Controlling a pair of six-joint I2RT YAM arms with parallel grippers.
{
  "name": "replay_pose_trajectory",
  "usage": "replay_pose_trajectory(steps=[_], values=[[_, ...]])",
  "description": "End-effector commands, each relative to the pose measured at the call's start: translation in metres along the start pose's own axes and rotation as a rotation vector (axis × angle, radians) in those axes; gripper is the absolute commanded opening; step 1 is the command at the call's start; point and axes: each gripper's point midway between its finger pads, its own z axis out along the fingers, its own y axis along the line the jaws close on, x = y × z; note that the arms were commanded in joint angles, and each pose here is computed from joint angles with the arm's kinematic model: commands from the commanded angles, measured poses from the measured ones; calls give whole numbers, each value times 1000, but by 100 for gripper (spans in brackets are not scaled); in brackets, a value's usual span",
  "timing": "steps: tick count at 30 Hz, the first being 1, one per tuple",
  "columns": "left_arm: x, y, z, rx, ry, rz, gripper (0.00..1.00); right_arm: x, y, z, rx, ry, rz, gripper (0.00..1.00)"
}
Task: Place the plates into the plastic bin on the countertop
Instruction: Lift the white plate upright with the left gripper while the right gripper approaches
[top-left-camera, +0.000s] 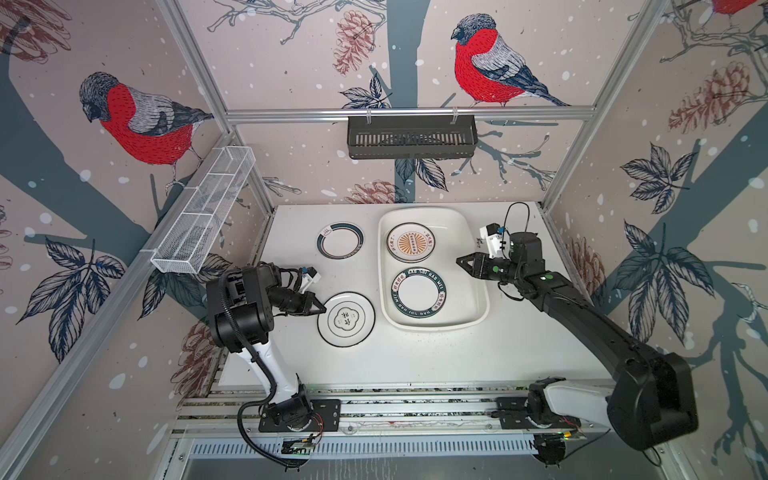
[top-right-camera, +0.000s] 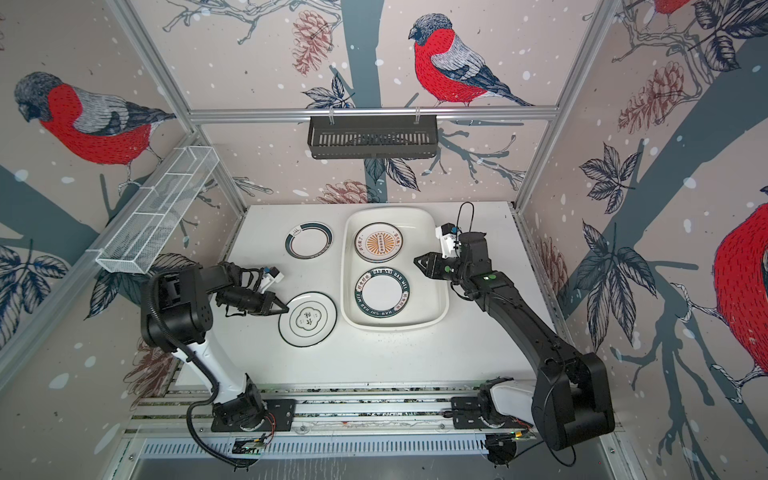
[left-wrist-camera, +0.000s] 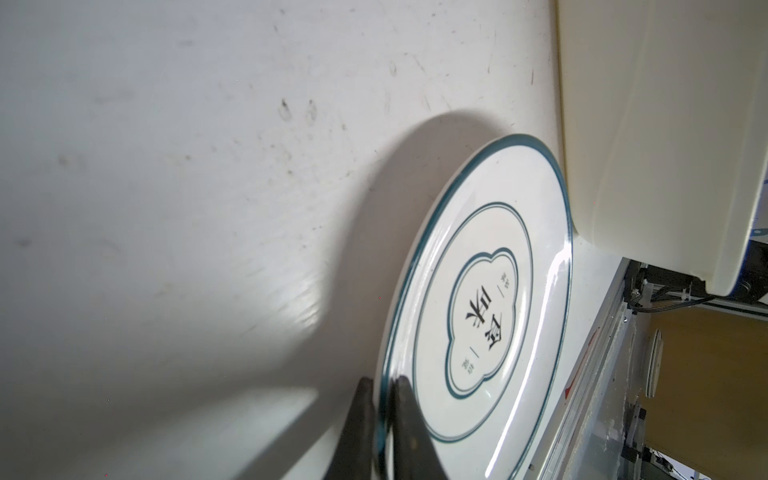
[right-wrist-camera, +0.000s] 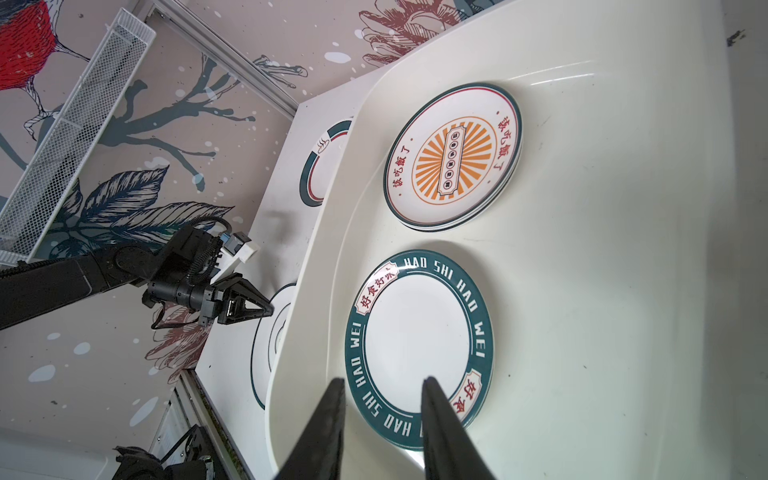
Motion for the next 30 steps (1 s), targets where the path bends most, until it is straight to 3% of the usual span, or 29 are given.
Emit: replay_pose_trajectory(steps=[1,4,30], values=[[1,9,-4,-33,14,28,4,-5,5,0,-24,-17,-26,33],[-2,9,-7,-33,5,24,0,-6,5,0,-25,-19,-27,33],[-33,-7,-39,-23,-84,51,0,-5,13,8,-40,3,-50,37]])
